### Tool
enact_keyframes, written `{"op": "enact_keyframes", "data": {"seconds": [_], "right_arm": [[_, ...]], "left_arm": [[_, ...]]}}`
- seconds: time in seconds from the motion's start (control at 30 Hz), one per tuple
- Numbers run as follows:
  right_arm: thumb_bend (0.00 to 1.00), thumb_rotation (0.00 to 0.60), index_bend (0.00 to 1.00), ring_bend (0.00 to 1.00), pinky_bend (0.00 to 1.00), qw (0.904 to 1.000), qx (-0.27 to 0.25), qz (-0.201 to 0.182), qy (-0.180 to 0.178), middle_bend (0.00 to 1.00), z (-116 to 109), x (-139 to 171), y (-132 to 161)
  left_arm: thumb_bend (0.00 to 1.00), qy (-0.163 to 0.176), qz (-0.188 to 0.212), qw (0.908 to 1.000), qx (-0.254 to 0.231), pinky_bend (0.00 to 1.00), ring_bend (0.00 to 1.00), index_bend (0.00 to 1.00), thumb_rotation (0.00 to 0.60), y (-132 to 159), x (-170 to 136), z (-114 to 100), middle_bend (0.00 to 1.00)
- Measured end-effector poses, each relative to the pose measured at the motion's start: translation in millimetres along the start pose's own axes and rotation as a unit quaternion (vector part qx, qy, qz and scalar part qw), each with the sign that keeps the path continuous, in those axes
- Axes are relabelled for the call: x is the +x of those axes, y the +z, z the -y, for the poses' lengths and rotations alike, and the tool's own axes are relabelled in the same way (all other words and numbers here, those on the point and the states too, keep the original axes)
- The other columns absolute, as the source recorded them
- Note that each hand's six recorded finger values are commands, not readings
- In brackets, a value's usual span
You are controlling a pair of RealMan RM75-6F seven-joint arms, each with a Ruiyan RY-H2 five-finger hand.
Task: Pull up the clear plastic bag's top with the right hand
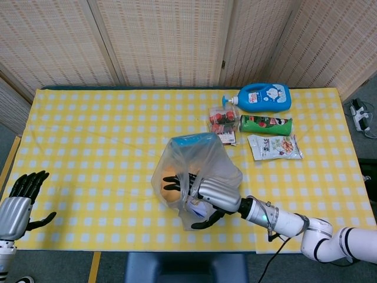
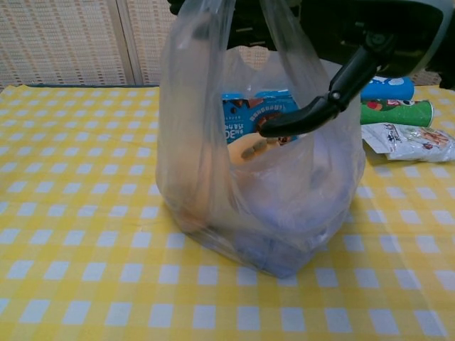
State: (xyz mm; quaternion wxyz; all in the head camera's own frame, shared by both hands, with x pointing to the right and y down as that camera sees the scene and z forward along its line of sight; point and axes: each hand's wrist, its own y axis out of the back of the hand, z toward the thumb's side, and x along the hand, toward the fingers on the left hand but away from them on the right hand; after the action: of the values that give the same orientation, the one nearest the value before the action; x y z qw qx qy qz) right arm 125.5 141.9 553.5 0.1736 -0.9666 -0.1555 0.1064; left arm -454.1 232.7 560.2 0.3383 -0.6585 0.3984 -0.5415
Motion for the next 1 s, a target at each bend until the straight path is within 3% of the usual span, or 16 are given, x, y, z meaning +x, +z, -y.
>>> {"op": "enact_keyframes", "data": {"seconds": [0.63,1.0], "right_arm": [[0.24,0.600,0.00,0.00,0.00,0.9962,-0.070,-0.046,-0.020,0.00,2,-15,2],[0.22,0.600,0.00,0.00,0.00,0.9767,-0.191,-0.089,-0.041,0.00,-6,-27,-1]], "left_arm": [[0.22,0.002,-0.002,1.0000,-0.001,0.00,0.08,0.05,0.600,-1,-1,-1,0.11],[0.22,0.000,-0.004,1.0000,-0.001,0.00,0.08,0.05,0.600,-3,1,0,0.11]]}}
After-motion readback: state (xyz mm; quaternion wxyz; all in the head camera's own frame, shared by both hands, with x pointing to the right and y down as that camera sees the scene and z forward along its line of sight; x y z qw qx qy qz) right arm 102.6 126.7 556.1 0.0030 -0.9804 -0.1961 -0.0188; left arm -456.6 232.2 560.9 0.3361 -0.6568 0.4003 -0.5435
